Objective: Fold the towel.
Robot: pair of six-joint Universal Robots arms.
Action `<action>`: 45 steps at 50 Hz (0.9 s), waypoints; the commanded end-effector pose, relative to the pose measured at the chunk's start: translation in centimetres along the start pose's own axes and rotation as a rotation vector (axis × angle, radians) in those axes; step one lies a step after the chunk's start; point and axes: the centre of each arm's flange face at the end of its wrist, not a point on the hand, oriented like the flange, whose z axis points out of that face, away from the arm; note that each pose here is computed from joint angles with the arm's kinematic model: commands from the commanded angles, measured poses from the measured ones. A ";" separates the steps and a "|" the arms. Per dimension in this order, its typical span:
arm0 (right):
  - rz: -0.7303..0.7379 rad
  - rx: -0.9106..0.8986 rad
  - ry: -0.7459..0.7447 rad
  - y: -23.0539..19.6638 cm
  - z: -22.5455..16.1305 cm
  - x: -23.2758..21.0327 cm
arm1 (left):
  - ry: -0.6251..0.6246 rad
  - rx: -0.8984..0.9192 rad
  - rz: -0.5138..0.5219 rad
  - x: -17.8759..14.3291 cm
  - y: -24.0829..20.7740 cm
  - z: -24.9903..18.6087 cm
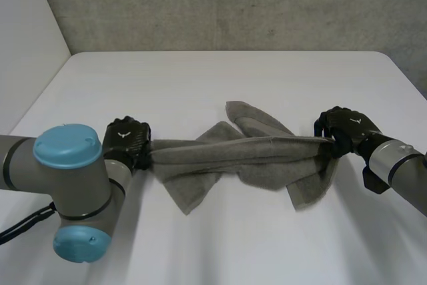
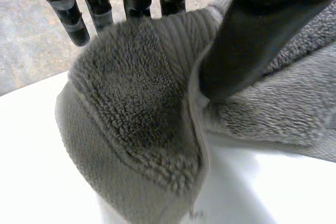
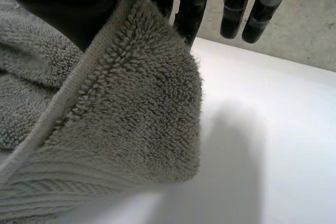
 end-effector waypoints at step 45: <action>-0.112 -0.064 -0.107 -0.6 -1.2 -0.8 | 0.147 -0.006 0.000 0.3 -1.8 -4.4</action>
